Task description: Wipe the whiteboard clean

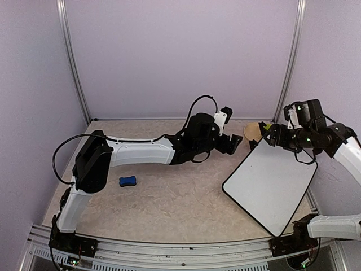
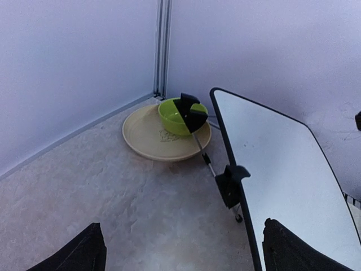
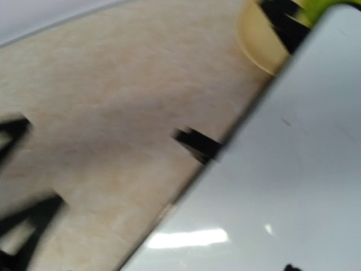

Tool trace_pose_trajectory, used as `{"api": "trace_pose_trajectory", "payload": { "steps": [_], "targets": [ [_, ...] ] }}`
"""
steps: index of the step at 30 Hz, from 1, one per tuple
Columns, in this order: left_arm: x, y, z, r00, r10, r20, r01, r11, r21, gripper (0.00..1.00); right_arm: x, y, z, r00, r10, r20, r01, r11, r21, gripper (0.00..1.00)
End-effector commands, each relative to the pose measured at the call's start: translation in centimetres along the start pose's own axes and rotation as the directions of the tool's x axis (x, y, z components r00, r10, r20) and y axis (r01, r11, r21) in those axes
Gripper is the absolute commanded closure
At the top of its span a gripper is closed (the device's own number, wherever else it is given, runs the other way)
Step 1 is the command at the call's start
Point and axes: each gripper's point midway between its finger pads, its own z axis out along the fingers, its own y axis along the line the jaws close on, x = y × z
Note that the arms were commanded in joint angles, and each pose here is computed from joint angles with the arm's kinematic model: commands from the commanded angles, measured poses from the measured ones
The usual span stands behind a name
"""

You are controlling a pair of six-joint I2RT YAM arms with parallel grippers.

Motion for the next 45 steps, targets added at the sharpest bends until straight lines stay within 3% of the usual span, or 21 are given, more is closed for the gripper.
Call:
{"api": "trace_pose_trajectory", "payload": {
  "steps": [1,7,15,20,26,33,37,40,45],
  "targets": [
    [-1.1,-0.8,1.9,1.000,-0.009,-0.009,0.010,0.996,0.084,0.06,1.3,-3.1,-1.3,0.993,0.109,0.053,-0.114,0.988,0.108,0.19],
    [-2.4,-2.3,3.8,1.000,0.010,0.027,-0.014,0.989,0.145,0.05,5.0,-6.5,-1.8,0.966,0.254,0.047,-0.258,0.939,0.226,0.01],
    [-2.8,-3.4,4.0,0.995,0.009,0.095,-0.033,0.967,0.251,0.01,11.1,-10.4,-2.4,0.880,0.471,0.051,-0.456,0.813,0.361,0.00],
    [-2.6,-3.8,4.0,0.994,-0.020,0.111,-0.014,0.953,0.302,0.01,12.9,-11.6,-3.3,0.805,0.579,0.128,-0.585,0.739,0.334,0.00],
    [-1.5,-3.5,4.5,0.994,0.008,0.111,-0.041,0.956,0.292,0.01,17.0,-12.8,-2.2,0.745,0.659,0.100,-0.641,0.667,0.381,0.00],
    [-0.9,-2.7,4.4,0.995,-0.064,0.072,0.036,0.941,0.336,0.01,17.5,-14.0,-3.4,0.694,0.703,0.155,-0.686,0.579,0.441,0.00],
    [0.9,-3.1,3.3,0.998,-0.063,0.014,0.053,0.931,0.362,0.01,17.2,-13.8,-3.6,0.701,0.699,0.144,-0.673,0.580,0.458,0.00],
    [2.7,-2.8,2.1,0.997,-0.060,-0.052,0.076,0.922,0.379,0.01,14.8,-13.1,-3.4,0.746,0.648,0.156,-0.643,0.637,0.425,0.00],
    [4.8,-1.3,0.6,0.970,-0.160,-0.186,0.229,0.860,0.456,0.01,12.4,-12.2,-2.2,0.826,0.552,0.115,-0.539,0.714,0.448,0.00]
  ]
}}
